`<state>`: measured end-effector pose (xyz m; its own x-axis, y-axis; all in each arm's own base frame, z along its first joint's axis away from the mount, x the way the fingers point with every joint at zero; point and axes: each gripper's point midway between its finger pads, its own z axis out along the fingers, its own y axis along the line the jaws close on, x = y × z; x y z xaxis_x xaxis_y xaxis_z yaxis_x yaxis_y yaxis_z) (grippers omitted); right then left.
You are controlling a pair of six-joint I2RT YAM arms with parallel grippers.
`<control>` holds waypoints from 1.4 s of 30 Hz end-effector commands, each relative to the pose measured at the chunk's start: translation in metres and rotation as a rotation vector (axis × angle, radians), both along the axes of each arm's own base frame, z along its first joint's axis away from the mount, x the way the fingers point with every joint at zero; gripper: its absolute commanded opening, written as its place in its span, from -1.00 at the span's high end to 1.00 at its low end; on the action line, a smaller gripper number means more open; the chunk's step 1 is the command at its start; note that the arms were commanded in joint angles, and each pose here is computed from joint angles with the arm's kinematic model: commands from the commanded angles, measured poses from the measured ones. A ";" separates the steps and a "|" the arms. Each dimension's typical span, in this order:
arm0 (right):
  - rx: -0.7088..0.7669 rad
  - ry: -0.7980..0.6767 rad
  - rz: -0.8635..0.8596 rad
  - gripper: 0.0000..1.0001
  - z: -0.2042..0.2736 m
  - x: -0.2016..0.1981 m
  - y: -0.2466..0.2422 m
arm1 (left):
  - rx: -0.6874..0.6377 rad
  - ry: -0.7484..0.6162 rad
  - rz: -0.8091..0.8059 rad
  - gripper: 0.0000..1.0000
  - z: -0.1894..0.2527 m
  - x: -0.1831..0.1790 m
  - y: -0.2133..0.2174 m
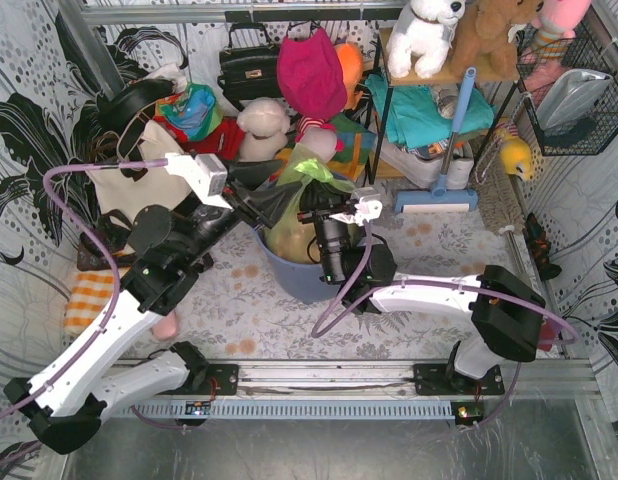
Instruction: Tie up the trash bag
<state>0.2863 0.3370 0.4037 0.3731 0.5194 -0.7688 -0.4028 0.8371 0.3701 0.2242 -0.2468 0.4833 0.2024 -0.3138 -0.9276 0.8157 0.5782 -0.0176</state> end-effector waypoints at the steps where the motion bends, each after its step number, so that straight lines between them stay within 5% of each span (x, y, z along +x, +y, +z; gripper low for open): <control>1: 0.065 -0.028 0.041 1.00 0.019 -0.008 -0.011 | -0.022 0.098 0.136 -0.21 -0.021 0.012 0.023; 12: 0.059 -0.023 0.034 1.00 0.023 -0.009 -0.015 | 0.087 0.272 0.149 -0.27 -0.089 0.026 0.014; 21: 0.067 -0.018 0.048 1.00 0.024 -0.010 -0.014 | 0.164 0.249 0.243 -0.38 -0.104 0.056 0.009; 24: 0.066 -0.018 0.048 1.00 0.024 -0.010 -0.014 | 0.189 0.247 0.236 -0.22 -0.107 0.063 0.003; 30: 0.062 -0.012 0.030 1.00 0.022 -0.008 -0.016 | 0.235 0.241 0.157 0.80 -0.112 0.051 -0.005; 42: 0.055 -0.042 -0.060 1.00 0.023 -0.001 -0.021 | 0.268 0.273 0.037 0.95 -0.125 0.012 0.000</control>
